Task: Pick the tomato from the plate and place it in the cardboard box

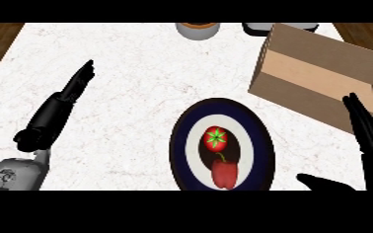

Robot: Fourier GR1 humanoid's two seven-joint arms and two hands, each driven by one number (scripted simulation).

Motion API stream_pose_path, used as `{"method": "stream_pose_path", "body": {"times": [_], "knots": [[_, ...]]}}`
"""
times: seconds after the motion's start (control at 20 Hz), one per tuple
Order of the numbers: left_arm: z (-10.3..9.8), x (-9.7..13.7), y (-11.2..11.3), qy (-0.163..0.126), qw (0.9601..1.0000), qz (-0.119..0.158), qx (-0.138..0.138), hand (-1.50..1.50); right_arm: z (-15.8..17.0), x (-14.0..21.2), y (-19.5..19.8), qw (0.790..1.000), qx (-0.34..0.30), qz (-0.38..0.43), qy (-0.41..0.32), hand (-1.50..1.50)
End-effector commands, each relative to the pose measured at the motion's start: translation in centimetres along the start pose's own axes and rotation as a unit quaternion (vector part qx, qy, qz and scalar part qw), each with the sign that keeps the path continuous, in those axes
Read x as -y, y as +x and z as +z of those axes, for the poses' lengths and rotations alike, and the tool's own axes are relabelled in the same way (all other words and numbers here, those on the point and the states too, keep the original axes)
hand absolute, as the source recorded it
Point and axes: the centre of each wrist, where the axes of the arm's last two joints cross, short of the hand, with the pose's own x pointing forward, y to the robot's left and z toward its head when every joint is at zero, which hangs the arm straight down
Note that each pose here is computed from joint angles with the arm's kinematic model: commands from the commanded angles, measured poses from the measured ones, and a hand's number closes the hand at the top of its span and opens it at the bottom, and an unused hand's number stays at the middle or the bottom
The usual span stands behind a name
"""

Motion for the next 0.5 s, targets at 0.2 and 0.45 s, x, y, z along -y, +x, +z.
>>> {"method": "stream_pose_path", "body": {"times": [0.2,0.45], "knots": [[-1.4,1.7,1.9,-0.023,0.9994,0.005,0.027,0.00,2.2,1.4,5.4,0.978,-0.071,0.138,0.136,-1.50],[-2.7,2.2,2.7,-0.046,0.9985,0.004,0.030,0.00,1.6,0.1,8.0,0.959,-0.118,0.194,0.168,-1.50]]}}
